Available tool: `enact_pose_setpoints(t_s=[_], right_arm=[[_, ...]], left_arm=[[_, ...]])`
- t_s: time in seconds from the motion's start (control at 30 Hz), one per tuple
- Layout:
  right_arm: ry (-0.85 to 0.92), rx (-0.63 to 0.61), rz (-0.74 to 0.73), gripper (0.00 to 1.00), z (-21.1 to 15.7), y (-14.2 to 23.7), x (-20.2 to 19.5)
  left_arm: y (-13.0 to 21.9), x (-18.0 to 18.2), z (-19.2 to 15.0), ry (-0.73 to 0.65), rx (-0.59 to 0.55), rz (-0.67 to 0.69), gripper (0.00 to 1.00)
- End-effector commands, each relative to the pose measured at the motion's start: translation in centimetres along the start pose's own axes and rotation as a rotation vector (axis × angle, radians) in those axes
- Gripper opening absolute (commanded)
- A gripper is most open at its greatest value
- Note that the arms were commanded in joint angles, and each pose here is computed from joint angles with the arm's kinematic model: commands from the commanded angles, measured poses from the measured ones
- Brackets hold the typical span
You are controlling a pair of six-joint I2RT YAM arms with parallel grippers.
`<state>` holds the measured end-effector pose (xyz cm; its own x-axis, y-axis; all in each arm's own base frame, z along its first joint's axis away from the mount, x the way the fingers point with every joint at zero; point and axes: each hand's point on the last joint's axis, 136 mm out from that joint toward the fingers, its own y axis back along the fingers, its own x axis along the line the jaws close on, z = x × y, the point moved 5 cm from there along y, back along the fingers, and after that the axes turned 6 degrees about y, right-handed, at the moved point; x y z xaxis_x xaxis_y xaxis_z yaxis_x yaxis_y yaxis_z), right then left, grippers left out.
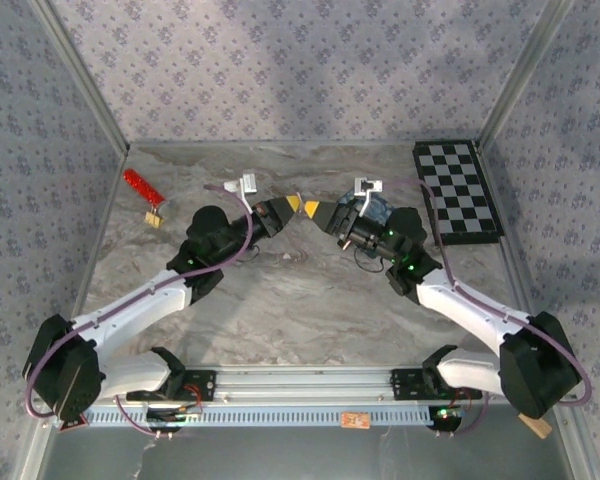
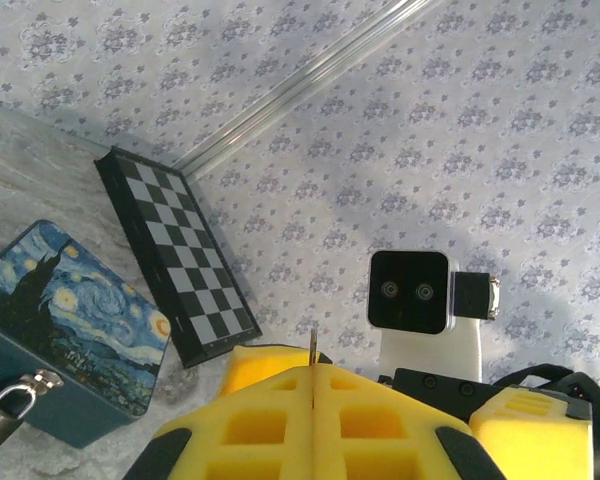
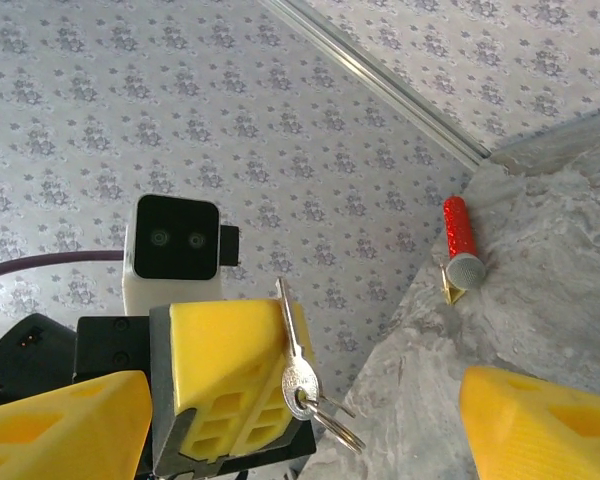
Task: Unlock the padlock with the key
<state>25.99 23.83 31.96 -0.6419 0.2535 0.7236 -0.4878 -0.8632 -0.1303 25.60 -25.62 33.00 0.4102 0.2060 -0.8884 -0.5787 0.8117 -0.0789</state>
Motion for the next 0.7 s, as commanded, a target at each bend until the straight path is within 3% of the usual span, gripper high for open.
enact_pose_setpoints(t_s=[0.0, 0.33, 0.57, 0.63, 0.67], right_arm=[[0.03, -0.025, 0.109, 0.8, 1.3, -0.5, 2.6], [0.004, -0.013, 0.141, 0.73, 0.8, -1.6, 2.7], [0.005, -0.016, 0.138, 0.59, 0.8, -1.4, 2.8], [0.002, -0.005, 0.094, 0.54, 0.8, -1.0, 2.2], [0.007, 0.008, 0.038, 0.53, 0.5, -0.5, 1.4]], left_arm=[[-0.2, -2.6, 0.8, -0.003, -0.031, -0.099, 0.0], [-0.5, -2.3, 0.8, 0.03, -0.04, -0.111, 0.0], [-0.4, -1.7, 0.7, 0.03, -0.052, -0.088, 0.0], [-0.1, -1.1, 0.7, 0.008, -0.047, -0.042, 0.0], [0.5, -0.2, 0.9, -0.016, -0.042, 0.056, 0.0]])
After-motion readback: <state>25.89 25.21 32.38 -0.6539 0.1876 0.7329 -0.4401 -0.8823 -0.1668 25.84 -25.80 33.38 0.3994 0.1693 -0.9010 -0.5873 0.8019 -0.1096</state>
